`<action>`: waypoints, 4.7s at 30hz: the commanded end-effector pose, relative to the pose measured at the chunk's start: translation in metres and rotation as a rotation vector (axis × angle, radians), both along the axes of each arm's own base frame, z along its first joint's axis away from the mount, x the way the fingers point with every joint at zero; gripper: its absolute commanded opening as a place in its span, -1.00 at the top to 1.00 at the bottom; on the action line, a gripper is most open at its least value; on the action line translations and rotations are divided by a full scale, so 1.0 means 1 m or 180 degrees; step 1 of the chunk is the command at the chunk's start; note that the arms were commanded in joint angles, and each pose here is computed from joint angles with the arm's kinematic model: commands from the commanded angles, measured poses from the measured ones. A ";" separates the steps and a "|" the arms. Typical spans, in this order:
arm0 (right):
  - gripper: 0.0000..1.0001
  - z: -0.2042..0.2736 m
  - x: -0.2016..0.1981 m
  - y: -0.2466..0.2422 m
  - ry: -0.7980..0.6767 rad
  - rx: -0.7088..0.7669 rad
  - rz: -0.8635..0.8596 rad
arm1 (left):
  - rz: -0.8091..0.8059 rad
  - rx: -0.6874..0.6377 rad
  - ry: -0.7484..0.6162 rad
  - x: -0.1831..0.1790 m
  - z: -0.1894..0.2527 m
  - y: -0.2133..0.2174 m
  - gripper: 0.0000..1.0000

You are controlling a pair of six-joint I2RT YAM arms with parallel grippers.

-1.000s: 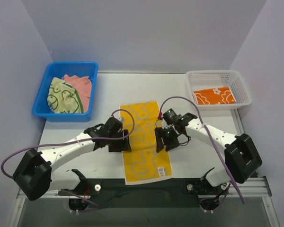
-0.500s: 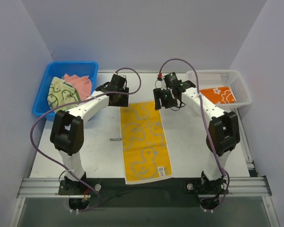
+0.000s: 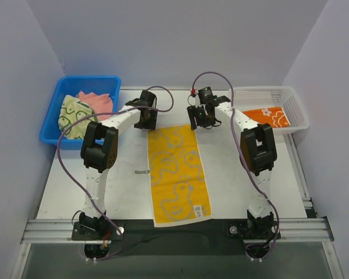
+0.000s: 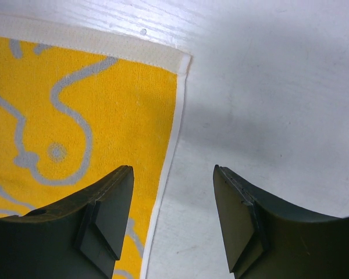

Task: Fold and stack the towels
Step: Fold the towel

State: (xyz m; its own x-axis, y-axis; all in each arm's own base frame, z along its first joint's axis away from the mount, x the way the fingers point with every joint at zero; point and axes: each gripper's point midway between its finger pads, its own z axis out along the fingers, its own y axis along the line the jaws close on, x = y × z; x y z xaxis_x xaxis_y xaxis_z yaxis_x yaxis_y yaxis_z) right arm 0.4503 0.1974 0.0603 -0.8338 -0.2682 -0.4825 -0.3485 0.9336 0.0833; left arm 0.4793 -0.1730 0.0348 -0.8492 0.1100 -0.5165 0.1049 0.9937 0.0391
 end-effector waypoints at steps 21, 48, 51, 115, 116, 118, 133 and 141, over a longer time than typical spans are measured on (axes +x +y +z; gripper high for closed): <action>-0.23 -0.019 0.057 0.017 -0.0373 0.0043 -0.0131 | -0.0239 0.0222 0.0369 -0.020 -0.053 -0.004 0.07; 0.06 -0.070 0.035 0.021 0.0241 -0.0417 -0.0001 | -0.0276 0.0262 0.0384 -0.023 -0.055 -0.005 0.17; 0.13 -0.077 0.026 0.020 0.0401 -0.0418 -0.0002 | -0.0272 0.0270 0.0381 -0.023 -0.055 -0.004 0.22; 1.00 0.067 -0.073 0.007 -0.0906 0.0321 -0.0405 | -0.0045 -0.0821 -0.0578 -0.075 0.106 0.017 1.00; 1.00 0.069 -0.080 0.007 -0.0898 0.0331 -0.0419 | -0.0010 -0.0846 -0.0557 -0.081 0.104 0.018 1.00; 1.00 0.055 -0.099 0.009 -0.0711 0.0366 -0.0436 | 0.0071 -0.1029 -0.0346 -0.109 0.089 0.016 1.00; 1.00 -0.052 -0.192 0.010 0.0682 0.0411 -0.0740 | 0.0440 -0.1226 0.0689 -0.228 -0.026 0.009 1.00; 1.00 -0.072 -0.179 0.003 0.0883 0.0331 -0.0810 | 0.0533 -0.1323 0.0602 -0.218 -0.026 -0.002 1.00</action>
State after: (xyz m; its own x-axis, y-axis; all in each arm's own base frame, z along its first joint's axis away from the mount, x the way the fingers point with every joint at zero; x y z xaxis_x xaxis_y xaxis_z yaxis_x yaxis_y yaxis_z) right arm 0.2781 0.2213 0.0084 -0.9511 0.0083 -0.3088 -0.0961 0.9421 0.3214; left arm 0.2548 -0.1797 0.0194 -0.9306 -0.1975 -0.3083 -0.0593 0.9123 -0.4053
